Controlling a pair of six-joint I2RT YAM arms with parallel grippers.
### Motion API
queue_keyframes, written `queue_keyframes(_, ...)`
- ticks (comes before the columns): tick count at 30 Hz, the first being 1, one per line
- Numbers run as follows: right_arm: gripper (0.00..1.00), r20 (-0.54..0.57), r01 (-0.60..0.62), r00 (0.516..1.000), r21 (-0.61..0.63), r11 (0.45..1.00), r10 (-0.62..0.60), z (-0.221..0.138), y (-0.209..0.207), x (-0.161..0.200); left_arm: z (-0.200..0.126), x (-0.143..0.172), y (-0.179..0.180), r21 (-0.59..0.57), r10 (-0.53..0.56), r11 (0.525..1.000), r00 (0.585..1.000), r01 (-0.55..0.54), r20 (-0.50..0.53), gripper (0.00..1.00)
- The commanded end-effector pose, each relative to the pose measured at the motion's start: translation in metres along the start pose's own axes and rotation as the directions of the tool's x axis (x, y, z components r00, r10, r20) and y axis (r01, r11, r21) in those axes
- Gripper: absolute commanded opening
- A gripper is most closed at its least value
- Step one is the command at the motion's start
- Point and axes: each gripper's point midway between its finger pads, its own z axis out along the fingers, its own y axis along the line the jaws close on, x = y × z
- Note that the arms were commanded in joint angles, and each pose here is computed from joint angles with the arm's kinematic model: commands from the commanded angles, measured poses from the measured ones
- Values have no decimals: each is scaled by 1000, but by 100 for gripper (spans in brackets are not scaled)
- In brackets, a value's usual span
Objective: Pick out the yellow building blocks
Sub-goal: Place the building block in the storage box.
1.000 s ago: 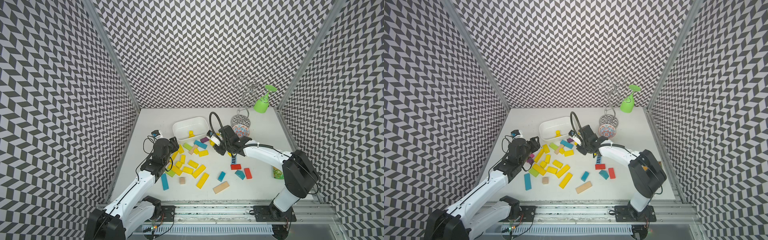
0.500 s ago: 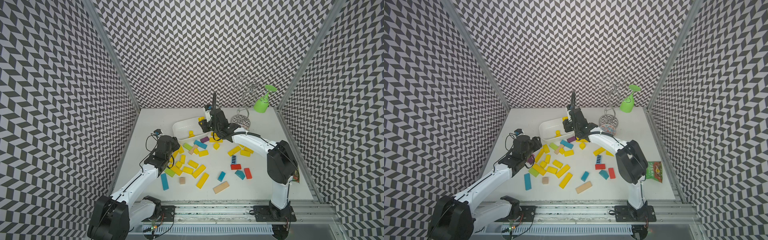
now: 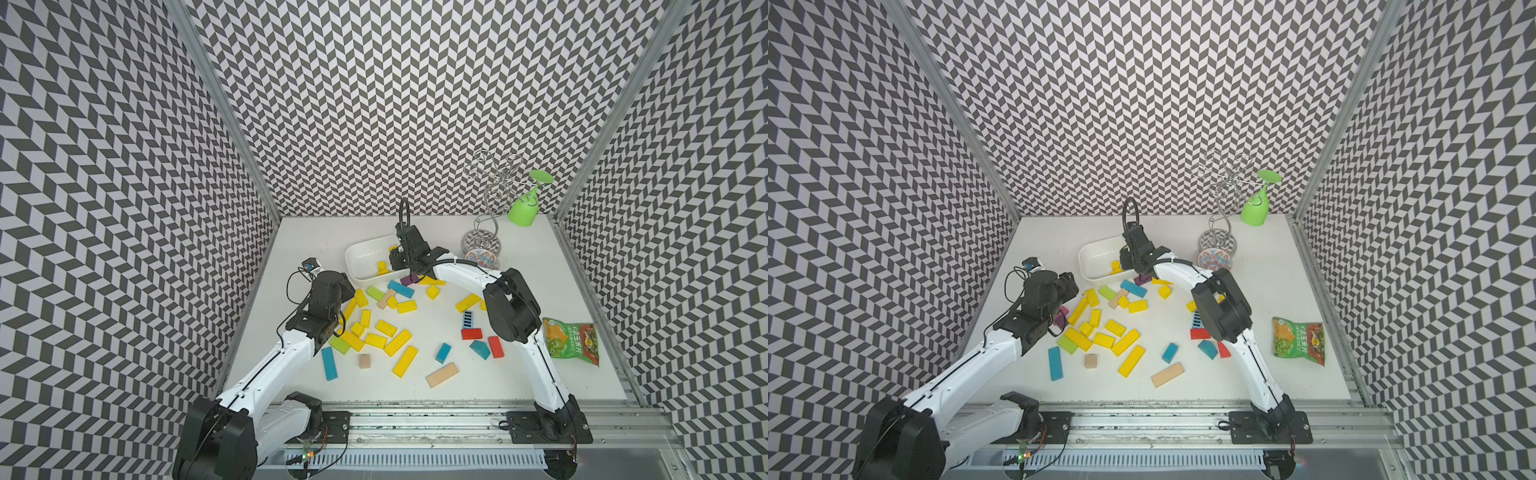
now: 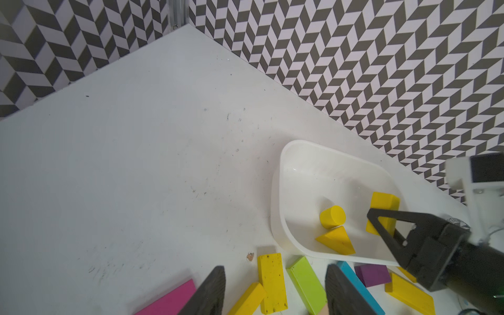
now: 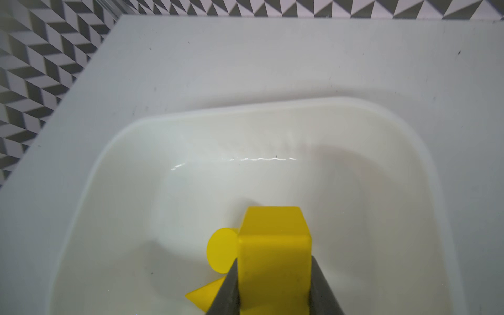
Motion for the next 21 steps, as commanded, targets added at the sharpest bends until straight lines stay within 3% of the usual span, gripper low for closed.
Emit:
queue_keyframes(1, 6, 35, 48, 998, 0, 999, -48, 8, 16, -6, -6, -5, 10, -33, 10, 999, 999, -9, 30, 62)
queue_keyframes(4, 16, 13, 50, 999, 8, 999, -50, 17, 15, 1, -6, 6, 18, -45, -6, 999, 1000, 6, 14, 62)
queue_keyframes(8, 43, 19, 43, 999, 18, 999, -43, 18, 14, 0, -4, 14, 22, -52, -16, 999, 1000, 15, -17, 62)
queue_keyframes(11, 55, 29, 37, 999, 18, 999, -38, 14, 15, -5, -3, 15, 18, -44, -14, 999, 999, 13, -31, 62)
queue_keyframes(16, 60, 64, 28, 998, -4, 1000, -28, -4, 22, -24, 3, 16, 11, -33, 17, 999, 998, -20, -65, 62)
queue_keyframes(21, 62, 138, 73, 989, -102, 992, -58, -62, 49, -68, 15, 32, -6, 42, 107, 994, 978, -101, -178, 62)
